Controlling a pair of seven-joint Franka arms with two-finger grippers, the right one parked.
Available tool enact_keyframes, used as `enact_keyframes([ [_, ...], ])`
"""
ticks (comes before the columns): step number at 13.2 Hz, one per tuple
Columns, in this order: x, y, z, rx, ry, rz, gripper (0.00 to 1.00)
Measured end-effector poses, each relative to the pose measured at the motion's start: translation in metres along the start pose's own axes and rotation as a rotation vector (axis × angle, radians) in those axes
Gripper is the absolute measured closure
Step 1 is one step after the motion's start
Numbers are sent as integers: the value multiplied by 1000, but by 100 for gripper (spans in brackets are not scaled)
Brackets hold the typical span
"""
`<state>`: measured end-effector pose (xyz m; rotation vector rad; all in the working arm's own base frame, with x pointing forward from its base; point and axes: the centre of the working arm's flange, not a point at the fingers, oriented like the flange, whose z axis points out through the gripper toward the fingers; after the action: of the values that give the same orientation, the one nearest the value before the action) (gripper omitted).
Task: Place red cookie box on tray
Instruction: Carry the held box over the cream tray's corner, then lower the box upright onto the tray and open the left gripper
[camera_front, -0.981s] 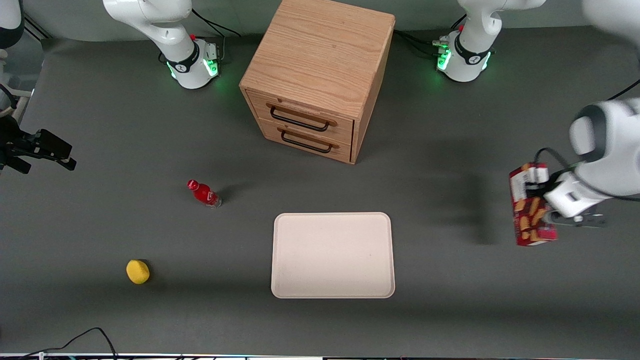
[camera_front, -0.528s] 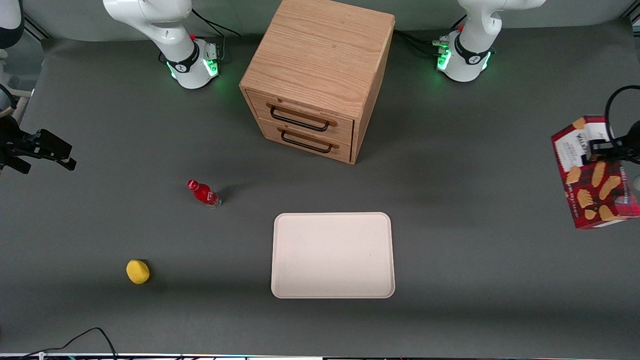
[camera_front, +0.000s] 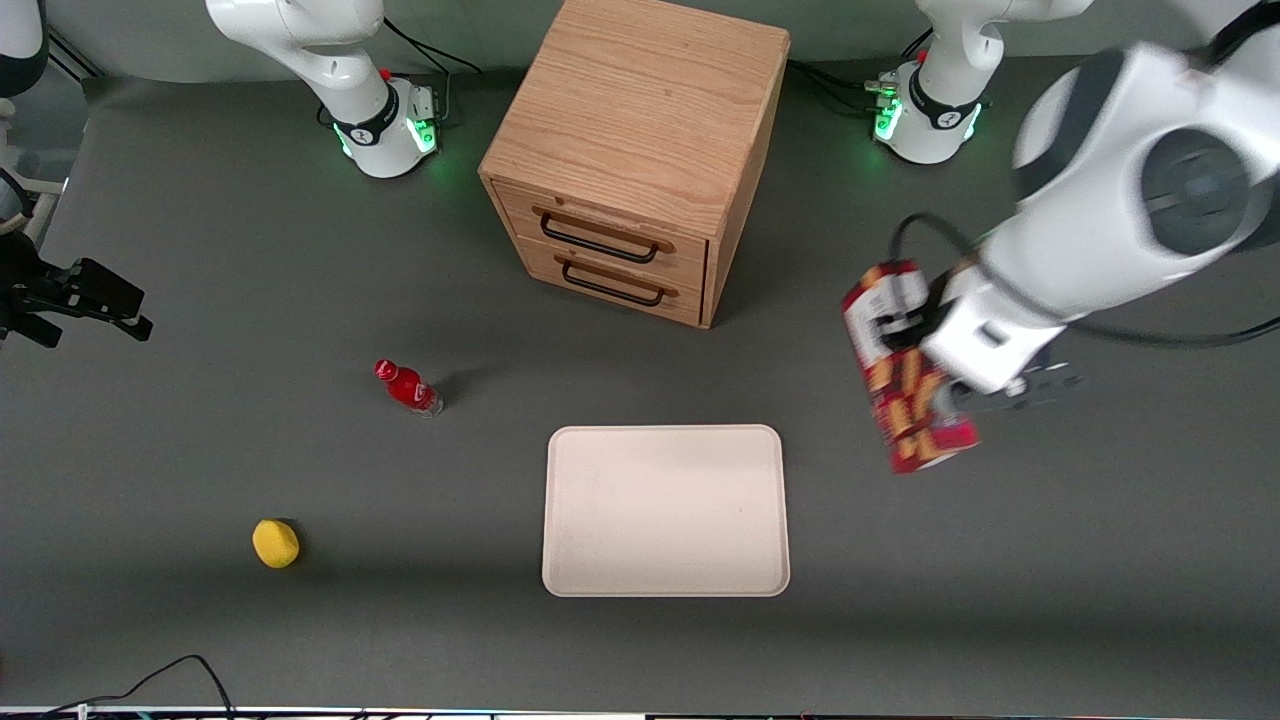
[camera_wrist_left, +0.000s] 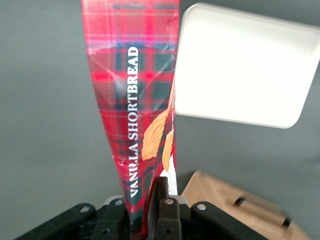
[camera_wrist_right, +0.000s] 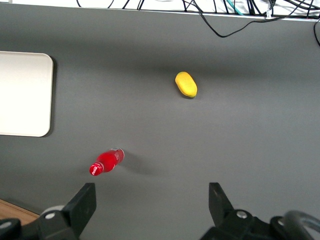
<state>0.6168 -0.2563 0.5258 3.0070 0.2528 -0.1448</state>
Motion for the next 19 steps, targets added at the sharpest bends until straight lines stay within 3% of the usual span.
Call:
enact_keyframes([
  [2, 24, 37, 72, -28, 46, 10, 81],
  [5, 52, 64, 184, -53, 81, 43, 81],
  [10, 61, 63, 268, 26, 111, 118, 81],
  [11, 61, 62, 271, 39, 115, 127, 75],
  [15, 65, 56, 263, 50, 121, 121, 31],
  [16, 67, 51, 252, 66, 104, 109, 19],
  [18, 66, 42, 196, 77, 71, 62, 0],
  [19, 62, 33, 152, 78, 66, 38, 0],
])
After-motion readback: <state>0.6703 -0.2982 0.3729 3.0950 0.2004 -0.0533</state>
